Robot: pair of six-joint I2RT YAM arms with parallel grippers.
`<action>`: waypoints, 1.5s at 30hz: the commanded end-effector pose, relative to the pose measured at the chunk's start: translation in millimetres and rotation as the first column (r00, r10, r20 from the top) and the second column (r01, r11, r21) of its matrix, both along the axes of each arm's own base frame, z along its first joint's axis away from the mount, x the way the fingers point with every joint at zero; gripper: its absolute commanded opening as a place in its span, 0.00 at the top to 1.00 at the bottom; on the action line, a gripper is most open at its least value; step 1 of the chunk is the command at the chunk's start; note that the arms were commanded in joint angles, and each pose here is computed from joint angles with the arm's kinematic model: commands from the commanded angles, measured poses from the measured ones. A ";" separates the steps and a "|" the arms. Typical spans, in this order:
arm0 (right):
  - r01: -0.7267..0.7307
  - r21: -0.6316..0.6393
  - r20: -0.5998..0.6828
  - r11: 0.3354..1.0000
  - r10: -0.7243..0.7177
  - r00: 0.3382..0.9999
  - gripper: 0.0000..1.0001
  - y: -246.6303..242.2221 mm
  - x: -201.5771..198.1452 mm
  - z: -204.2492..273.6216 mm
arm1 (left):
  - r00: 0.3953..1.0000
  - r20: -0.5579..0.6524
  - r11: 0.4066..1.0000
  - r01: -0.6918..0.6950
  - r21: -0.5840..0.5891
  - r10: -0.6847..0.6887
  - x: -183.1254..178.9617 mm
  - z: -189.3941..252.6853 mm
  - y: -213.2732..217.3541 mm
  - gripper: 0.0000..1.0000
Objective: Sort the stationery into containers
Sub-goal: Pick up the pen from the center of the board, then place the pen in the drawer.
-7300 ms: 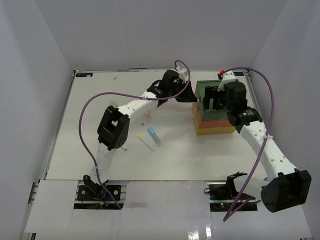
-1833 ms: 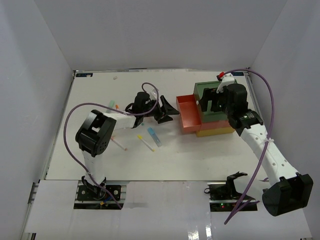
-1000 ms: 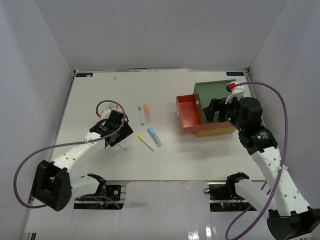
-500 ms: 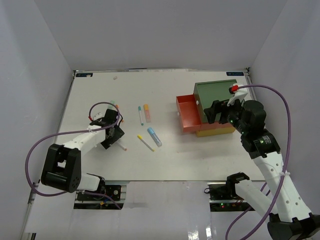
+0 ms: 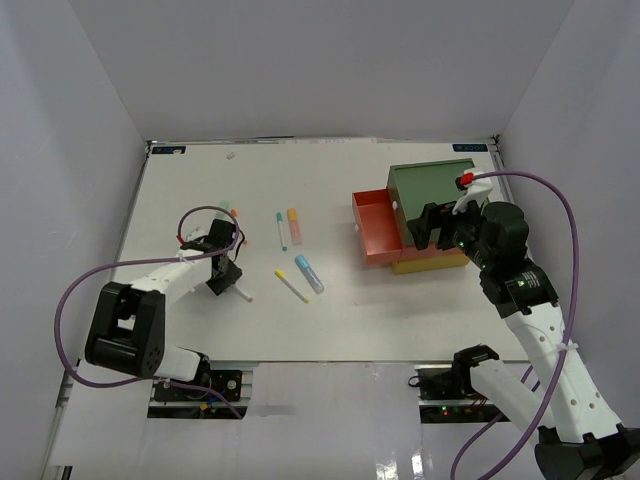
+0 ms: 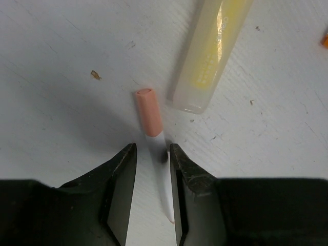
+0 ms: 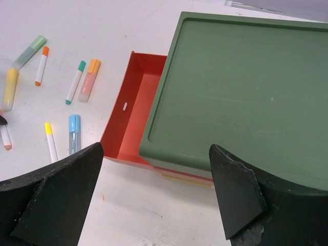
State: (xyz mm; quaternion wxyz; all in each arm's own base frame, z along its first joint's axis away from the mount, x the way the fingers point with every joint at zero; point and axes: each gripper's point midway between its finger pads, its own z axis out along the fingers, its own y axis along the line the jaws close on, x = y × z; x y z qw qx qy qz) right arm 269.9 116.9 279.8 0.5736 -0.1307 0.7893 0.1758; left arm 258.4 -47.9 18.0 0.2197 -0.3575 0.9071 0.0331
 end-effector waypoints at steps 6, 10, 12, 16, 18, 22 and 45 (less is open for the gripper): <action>0.002 0.019 0.041 1.000 -0.003 0.999 0.10 1.1 2.4 10.3 | 0.995 -0.097 0.989 0.023 -0.149 -0.037 -33.7 -25.2 -22.8 0.75; 0.004 0.020 0.039 1.000 -0.004 0.999 0.10 0.7 2.0 8.0 | 0.995 -0.067 0.975 0.055 -0.217 -0.071 -38.3 -16.0 -34.4 0.87; 0.005 0.020 0.041 1.000 -0.006 0.999 0.10 0.4 2.0 8.0 | 0.994 -0.044 0.958 0.087 -0.275 -0.103 -39.4 -7.7 -46.5 0.95; 0.007 0.020 0.044 1.000 -0.007 0.999 0.10 0.3 2.5 8.4 | 0.973 0.142 0.884 0.224 -0.410 -0.181 -19.4 36.0 -84.7 0.99; 0.001 0.022 0.040 1.000 -0.002 0.999 0.10 1.6 2.9 7.5 | 0.940 0.266 0.829 0.318 -0.460 -0.213 -3.1 64.1 -110.1 1.00; 0.002 0.023 0.036 1.000 -0.002 0.999 0.10 1.7 3.0 6.7 | 0.822 0.508 0.715 0.515 -0.472 -0.257 34.1 135.4 -164.9 0.97; 0.030 0.007 0.046 1.000 -0.030 0.998 0.10 -5.2 1.1 5.3 | 0.648 0.687 0.498 0.737 -0.458 -0.328 118.5 211.0 -367.0 0.45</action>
